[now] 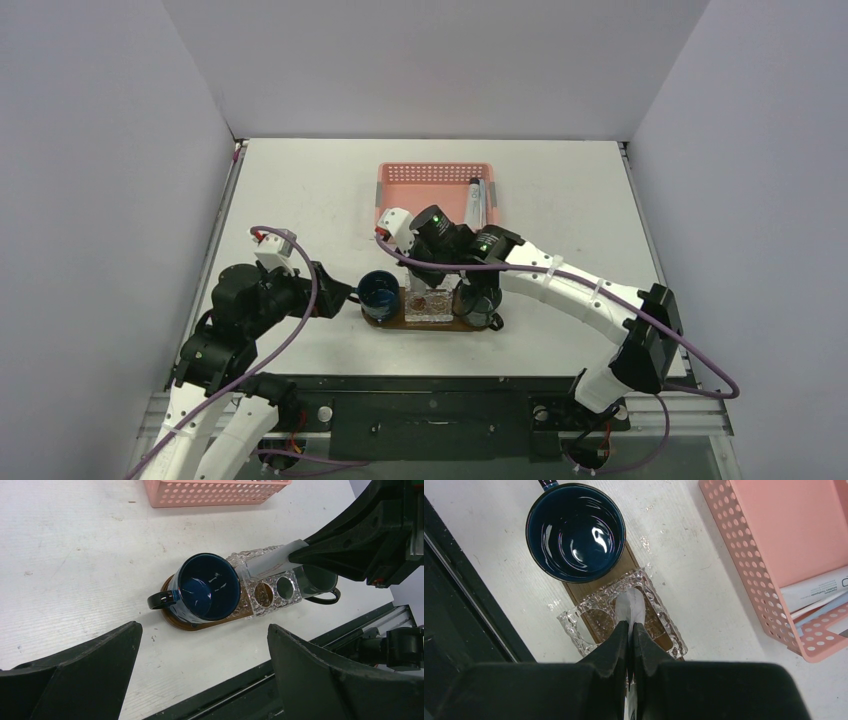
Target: Prepare toiletry sets of a toothbrush and toothpaste on the tray
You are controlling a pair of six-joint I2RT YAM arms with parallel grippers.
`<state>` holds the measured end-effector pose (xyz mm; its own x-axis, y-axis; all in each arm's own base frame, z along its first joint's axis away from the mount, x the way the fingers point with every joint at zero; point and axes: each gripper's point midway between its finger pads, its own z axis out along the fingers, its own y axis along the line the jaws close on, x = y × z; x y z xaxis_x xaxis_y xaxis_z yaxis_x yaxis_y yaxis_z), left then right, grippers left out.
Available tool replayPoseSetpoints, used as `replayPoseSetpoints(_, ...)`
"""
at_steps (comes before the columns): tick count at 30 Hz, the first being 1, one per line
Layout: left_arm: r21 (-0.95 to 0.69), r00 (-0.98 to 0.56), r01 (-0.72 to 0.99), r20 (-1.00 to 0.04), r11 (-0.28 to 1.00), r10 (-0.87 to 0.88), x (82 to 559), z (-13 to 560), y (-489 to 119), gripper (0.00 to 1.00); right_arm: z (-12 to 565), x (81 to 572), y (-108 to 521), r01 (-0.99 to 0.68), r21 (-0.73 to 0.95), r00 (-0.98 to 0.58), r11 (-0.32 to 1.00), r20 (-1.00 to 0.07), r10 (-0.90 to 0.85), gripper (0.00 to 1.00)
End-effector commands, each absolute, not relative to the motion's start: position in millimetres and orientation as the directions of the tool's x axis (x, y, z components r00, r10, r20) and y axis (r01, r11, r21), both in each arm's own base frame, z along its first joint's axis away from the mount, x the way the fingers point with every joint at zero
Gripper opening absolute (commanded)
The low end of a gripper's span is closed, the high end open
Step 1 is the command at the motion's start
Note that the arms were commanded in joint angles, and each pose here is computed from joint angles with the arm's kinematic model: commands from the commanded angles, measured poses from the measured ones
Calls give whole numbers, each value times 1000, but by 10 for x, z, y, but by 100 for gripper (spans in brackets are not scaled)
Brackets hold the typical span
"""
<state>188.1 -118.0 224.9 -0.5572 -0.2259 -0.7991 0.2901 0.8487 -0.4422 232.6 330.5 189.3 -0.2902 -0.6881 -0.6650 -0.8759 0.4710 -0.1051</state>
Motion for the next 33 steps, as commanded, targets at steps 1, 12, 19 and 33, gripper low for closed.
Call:
replayPoseSetpoints(1, -441, -503, 310, -828, 842, -248, 1950, 2392, -1191, 96, 1917, 2367, 3457, -874, -97, -277, 475, -704, -654, 0)
replayPoseSetpoints(12, -441, -504, 311, -827, 842, -247, 1949, 2388, -1194, 96, 1810, 2372, 3460, -873, -91, -290, 479, -694, -659, 0)
replayPoseSetpoints(19, -442, -507, 311, -826, 841, -246, 1953, 2381, -1199, 96, 1743, 2375, 3450, -869, -86, -304, 488, -685, -662, 2)
replayPoseSetpoints(33, -442, -505, 313, -827, 841, -247, 1952, 2389, -1199, 96, 2068, 2430, 3374, -833, -107, -296, 543, -743, -600, 28)
